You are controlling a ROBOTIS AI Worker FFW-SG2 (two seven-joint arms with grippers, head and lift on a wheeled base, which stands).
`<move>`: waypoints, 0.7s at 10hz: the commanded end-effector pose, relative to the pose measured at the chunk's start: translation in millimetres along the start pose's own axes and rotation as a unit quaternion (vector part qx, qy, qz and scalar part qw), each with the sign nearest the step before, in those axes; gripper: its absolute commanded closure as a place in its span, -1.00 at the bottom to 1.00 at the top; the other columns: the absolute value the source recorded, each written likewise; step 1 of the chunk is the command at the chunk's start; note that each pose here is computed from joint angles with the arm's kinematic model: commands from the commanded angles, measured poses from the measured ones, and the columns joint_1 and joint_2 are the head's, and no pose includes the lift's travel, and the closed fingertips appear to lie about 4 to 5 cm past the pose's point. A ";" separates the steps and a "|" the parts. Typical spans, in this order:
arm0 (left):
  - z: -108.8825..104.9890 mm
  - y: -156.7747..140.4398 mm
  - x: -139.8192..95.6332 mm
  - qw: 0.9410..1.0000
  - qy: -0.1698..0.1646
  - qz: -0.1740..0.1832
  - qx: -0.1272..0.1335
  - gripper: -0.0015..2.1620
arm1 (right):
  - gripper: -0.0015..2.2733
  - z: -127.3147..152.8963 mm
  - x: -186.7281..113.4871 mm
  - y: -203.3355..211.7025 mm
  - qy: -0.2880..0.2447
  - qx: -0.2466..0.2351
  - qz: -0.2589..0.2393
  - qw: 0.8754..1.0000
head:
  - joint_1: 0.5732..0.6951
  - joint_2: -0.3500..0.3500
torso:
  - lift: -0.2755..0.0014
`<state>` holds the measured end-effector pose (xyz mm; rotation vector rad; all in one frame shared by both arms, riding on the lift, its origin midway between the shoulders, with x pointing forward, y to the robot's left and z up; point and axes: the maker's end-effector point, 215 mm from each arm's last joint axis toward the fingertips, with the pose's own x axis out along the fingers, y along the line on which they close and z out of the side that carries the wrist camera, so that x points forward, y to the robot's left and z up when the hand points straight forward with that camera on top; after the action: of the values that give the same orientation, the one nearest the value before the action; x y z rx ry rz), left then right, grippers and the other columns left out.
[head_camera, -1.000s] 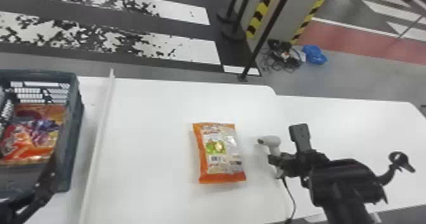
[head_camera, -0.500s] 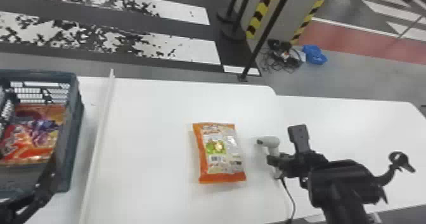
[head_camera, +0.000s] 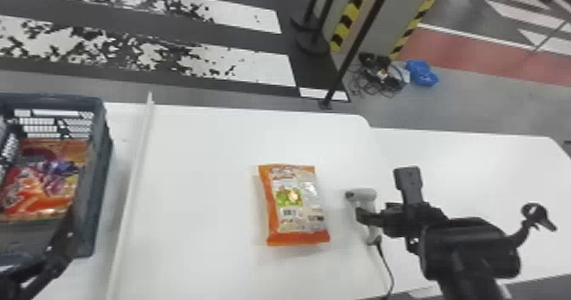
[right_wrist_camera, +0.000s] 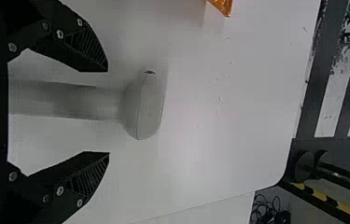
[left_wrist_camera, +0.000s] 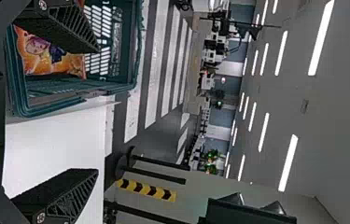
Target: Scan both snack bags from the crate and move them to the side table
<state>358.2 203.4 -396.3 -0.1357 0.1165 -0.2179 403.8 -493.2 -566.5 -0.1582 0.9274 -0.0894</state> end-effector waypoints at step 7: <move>-0.5 -0.5 -0.3 1.000 0.000 0.001 -0.001 -0.92 | -0.95 39.8 -87.6 74.0 -0.082 0.124 0.161 0.976 | 1.00 -0.95 | 0.78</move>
<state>357.6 202.9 -396.8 -0.1383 0.1173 -0.2156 385.5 -408.8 -484.4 0.2042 0.7514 0.1015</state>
